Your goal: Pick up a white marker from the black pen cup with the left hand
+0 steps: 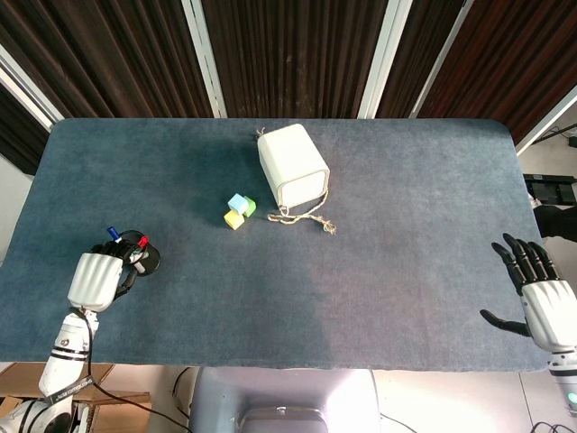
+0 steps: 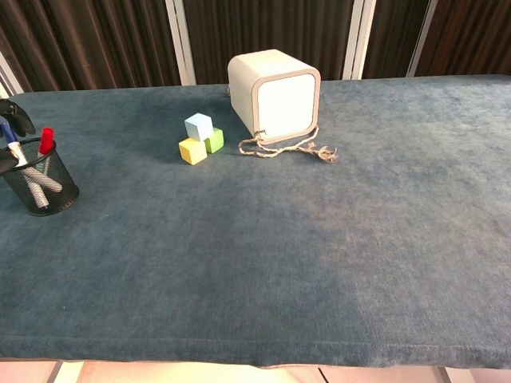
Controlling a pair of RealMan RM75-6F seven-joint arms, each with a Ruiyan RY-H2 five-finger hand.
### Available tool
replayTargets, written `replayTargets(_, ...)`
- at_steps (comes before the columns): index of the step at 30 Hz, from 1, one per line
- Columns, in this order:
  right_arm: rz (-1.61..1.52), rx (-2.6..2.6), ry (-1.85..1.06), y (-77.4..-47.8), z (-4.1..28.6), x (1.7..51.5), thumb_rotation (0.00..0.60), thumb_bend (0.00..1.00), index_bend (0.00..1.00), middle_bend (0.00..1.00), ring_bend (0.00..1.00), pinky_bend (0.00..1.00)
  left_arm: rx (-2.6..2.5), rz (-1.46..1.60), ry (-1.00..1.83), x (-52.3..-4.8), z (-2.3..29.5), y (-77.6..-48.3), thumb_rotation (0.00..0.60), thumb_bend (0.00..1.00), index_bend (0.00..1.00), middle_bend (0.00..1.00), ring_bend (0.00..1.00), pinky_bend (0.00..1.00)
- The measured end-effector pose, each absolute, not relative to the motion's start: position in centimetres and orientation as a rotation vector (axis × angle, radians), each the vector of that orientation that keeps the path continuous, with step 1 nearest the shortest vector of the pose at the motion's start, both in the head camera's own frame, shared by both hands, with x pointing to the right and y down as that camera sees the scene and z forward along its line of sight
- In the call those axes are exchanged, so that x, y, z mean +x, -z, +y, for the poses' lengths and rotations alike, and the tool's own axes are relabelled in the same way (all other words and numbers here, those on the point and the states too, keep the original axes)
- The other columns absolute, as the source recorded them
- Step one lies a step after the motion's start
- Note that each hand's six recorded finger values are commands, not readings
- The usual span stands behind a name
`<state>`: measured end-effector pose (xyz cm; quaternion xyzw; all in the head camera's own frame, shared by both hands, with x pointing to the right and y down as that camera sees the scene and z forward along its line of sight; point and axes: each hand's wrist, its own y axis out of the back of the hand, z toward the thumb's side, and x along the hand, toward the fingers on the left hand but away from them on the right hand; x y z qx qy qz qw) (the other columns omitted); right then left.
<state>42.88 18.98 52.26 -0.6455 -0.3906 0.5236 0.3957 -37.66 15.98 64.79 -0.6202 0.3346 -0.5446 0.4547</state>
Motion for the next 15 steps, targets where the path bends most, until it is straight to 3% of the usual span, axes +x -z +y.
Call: replayTargets(15, -0.987, -1.646, -1.335, -52.6, 19.1, 42.8, 0.600, 0.05, 0.00, 0.09, 0.00, 0.04, -1.474, 0.851, 1.400, -39.6, 15.9, -66.1, 0.600, 0.40, 0.49, 0.44, 0.47, 0.59)
